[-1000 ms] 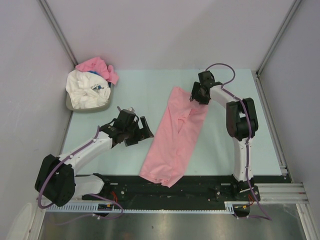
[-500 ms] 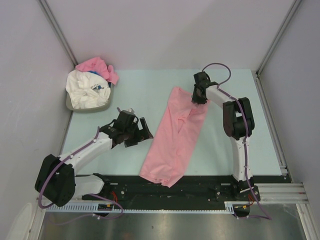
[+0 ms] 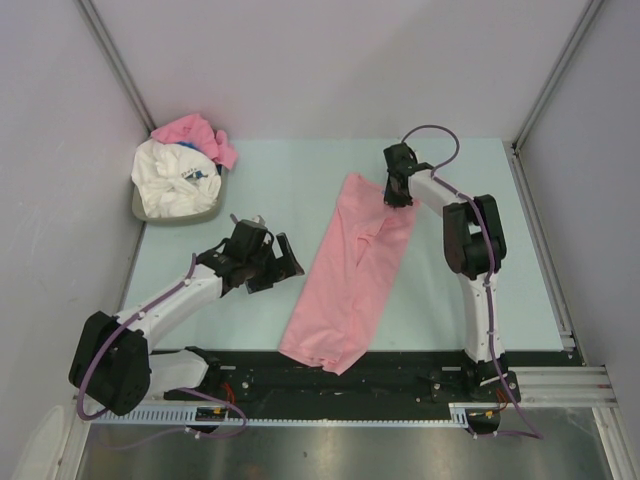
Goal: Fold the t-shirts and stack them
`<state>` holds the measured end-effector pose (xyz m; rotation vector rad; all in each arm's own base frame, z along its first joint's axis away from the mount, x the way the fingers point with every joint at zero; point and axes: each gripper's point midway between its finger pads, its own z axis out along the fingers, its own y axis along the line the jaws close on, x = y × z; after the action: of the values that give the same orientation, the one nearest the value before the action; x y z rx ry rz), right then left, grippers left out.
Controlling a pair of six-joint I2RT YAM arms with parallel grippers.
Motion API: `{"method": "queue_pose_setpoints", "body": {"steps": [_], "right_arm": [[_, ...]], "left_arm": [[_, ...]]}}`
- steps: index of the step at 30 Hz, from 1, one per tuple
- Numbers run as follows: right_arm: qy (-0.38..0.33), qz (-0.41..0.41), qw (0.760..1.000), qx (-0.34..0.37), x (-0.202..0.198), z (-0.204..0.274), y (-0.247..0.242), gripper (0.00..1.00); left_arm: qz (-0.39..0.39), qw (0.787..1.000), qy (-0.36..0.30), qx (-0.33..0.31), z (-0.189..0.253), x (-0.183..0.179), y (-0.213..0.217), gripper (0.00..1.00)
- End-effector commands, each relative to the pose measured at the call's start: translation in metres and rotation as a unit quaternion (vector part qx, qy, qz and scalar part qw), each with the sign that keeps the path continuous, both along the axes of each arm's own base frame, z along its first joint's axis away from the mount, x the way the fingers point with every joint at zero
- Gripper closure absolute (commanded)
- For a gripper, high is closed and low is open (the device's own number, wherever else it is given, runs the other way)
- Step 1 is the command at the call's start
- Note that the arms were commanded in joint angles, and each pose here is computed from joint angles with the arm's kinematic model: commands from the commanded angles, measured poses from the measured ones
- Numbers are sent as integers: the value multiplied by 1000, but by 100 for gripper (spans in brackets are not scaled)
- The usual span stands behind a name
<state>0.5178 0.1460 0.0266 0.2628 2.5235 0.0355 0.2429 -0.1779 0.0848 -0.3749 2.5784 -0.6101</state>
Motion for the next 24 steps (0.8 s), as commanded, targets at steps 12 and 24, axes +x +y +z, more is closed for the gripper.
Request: {"method": "queue_pose_setpoints", "body": {"steps": [12, 24], "right_arm": [[-47, -7, 998, -46, -6, 39, 1, 37], [-67, 20, 997, 13, -4, 55, 45, 37]], "left_arm": [[-9, 1000, -14, -2, 4, 3, 1, 0], [-11, 1000, -17, 1, 6, 5, 1, 0]]}}
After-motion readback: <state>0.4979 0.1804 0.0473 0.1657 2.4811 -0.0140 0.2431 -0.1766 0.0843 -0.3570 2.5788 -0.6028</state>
